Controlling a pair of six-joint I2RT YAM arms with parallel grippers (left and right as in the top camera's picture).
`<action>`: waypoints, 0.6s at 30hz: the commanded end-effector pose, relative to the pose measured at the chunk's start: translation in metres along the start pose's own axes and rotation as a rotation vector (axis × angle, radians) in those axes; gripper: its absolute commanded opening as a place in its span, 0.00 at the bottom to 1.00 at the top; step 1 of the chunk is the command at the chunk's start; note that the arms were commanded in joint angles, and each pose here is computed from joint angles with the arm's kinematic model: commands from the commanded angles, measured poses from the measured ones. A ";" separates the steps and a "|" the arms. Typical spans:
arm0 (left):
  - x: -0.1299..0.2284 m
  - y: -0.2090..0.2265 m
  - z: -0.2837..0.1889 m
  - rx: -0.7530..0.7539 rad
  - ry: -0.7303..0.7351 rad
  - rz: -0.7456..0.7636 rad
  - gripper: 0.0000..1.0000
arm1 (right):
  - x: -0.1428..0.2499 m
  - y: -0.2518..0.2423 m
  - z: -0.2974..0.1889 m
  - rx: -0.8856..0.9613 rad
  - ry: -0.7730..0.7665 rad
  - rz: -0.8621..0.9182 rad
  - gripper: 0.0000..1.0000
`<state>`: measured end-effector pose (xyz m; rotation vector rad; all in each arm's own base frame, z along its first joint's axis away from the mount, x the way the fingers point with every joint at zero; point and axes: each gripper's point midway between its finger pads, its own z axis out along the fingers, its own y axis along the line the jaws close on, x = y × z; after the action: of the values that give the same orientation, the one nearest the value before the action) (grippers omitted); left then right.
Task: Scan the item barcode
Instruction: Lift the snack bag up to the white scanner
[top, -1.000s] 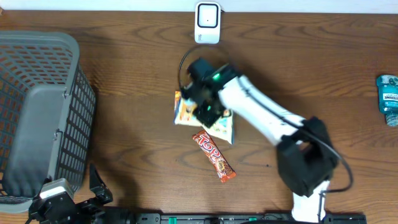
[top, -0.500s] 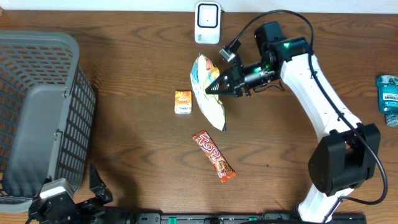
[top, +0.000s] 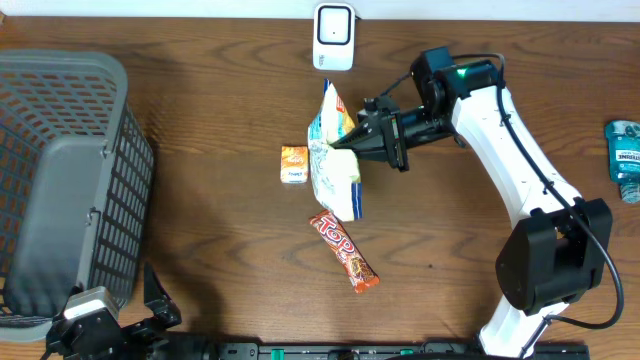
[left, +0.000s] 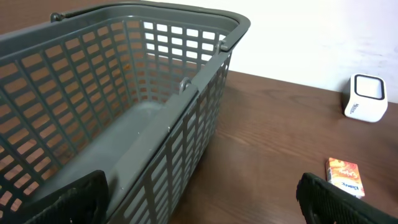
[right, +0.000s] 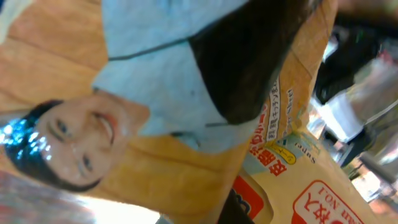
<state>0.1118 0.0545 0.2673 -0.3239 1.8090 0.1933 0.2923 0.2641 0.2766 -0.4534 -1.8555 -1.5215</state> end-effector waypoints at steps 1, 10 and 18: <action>0.044 0.006 0.013 -0.058 0.151 -0.008 0.98 | 0.014 0.008 -0.001 -0.050 0.051 0.170 0.01; 0.044 0.006 0.013 -0.058 0.151 -0.008 0.98 | 0.016 0.006 -0.003 -0.054 0.048 0.220 0.01; 0.044 0.006 0.013 -0.059 0.150 -0.008 0.98 | 0.005 0.003 -0.013 -0.038 -0.005 0.200 0.01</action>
<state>0.1118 0.0545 0.2673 -0.3239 1.8090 0.1933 0.2902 0.2551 0.2774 -0.6303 -1.7547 -1.4005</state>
